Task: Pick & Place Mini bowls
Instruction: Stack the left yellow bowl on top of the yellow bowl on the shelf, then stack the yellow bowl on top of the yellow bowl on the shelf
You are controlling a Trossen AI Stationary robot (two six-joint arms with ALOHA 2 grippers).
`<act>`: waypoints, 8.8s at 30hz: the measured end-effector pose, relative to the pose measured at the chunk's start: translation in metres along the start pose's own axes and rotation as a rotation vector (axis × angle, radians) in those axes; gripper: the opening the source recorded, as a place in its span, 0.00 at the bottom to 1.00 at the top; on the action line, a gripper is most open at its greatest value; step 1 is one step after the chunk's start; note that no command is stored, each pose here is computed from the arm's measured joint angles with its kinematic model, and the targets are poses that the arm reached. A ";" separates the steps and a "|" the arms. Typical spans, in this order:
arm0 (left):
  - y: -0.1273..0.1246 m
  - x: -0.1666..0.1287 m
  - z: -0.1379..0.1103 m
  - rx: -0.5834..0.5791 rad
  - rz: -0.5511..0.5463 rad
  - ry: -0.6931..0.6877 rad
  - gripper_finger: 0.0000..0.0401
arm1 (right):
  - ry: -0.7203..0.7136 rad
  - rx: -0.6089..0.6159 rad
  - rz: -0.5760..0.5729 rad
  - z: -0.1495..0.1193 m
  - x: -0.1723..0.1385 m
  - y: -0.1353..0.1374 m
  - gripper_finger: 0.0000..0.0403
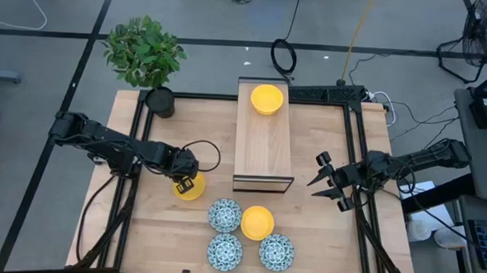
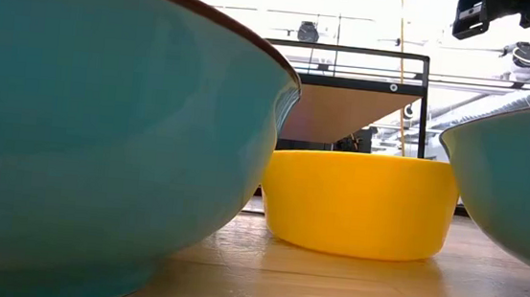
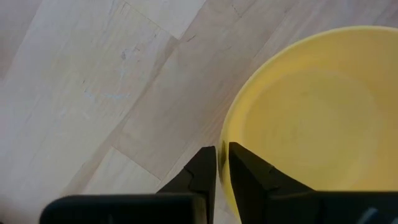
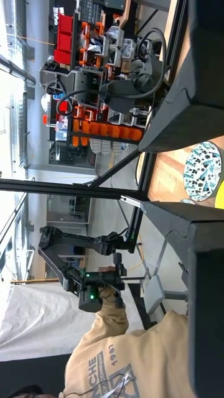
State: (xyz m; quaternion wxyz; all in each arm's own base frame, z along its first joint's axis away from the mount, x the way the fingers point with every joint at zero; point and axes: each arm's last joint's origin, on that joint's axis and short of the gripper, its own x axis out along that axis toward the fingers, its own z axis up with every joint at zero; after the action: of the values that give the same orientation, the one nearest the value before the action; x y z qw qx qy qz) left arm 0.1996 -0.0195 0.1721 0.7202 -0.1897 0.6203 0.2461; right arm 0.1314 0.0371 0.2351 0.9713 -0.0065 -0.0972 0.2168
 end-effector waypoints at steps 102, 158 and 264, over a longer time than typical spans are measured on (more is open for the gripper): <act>0.118 -0.120 0.338 -0.134 -0.218 -0.543 0.17 | 0.000 -0.050 -0.004 0.000 0.000 0.000 0.31; -0.018 -0.182 -0.015 0.592 -0.366 -1.184 0.19 | 0.000 -0.034 -0.013 -0.001 0.003 -0.001 0.31; 0.073 -0.118 -0.074 0.478 -0.128 -1.716 0.19 | 1.259 1.064 -0.993 -0.106 0.203 0.020 0.31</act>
State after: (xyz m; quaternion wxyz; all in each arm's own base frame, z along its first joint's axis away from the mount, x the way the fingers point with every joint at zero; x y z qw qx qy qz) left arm 0.0848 -0.0173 0.2791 0.9691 0.1810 -0.1095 0.1269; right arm 0.3235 0.1445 0.1683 0.7022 0.3617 0.5614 -0.2467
